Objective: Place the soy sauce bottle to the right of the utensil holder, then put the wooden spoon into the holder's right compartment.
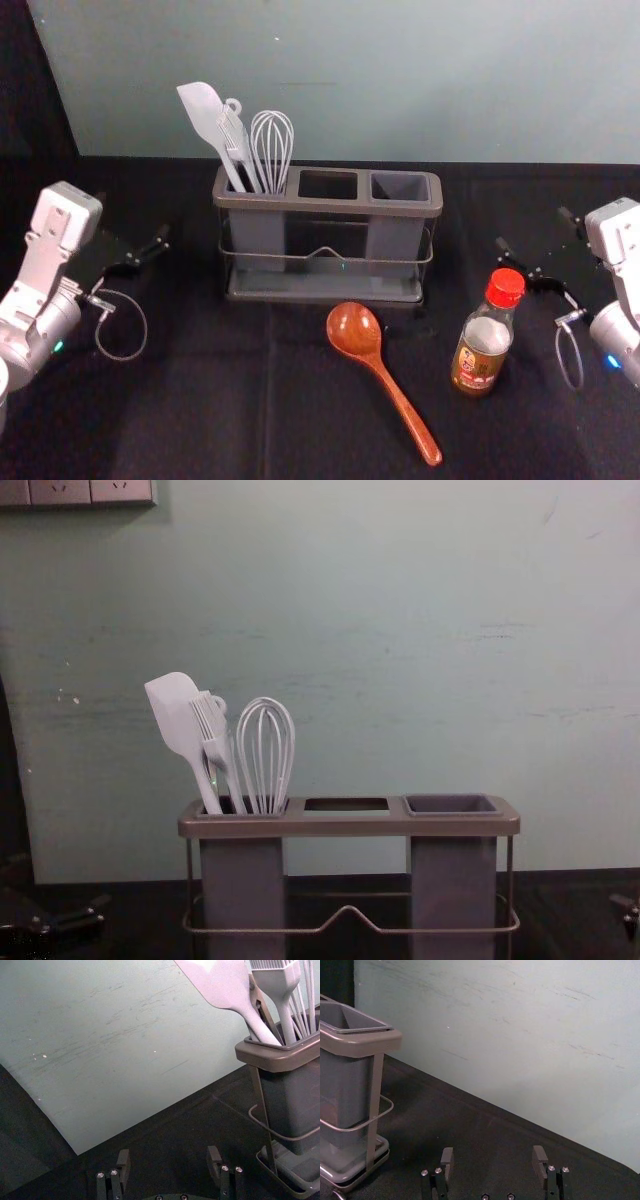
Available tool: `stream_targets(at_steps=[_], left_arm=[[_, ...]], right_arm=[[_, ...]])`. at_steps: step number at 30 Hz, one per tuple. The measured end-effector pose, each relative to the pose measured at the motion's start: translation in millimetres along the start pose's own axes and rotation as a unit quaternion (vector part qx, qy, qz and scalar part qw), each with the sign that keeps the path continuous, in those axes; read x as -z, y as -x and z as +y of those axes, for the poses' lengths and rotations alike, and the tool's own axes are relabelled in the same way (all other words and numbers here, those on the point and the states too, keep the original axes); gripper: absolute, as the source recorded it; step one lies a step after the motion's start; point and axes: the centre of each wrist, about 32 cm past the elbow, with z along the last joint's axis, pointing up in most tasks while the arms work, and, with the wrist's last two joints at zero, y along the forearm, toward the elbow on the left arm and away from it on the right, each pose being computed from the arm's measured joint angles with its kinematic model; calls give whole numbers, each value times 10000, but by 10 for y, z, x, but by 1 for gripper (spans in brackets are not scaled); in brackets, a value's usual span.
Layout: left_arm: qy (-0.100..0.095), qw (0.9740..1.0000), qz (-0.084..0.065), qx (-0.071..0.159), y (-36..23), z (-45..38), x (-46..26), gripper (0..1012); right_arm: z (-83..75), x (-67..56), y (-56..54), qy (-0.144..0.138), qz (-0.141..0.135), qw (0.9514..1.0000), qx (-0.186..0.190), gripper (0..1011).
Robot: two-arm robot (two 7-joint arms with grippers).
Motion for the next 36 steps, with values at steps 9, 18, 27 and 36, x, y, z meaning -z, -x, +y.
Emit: stream_targets(at_steps=[9, 18, 27, 36], left_arm=[[0, 10000, 0, 0, 0, 0, 0, 1005], [0, 10000, 0, 0, 0, 0, 0, 1005], [0, 10000, 0, 0, 0, 0, 0, 1005], [0, 10000, 0, 0, 0, 0, 0, 1005]], right_arm=[[0, 0, 0, 1, 0, 10000, 0, 1003], [0, 0, 0, 1, 0, 10000, 0, 1003], [0, 0, 0, 1, 0, 10000, 0, 1002], [0, 0, 0, 1, 0, 10000, 0, 1002]])
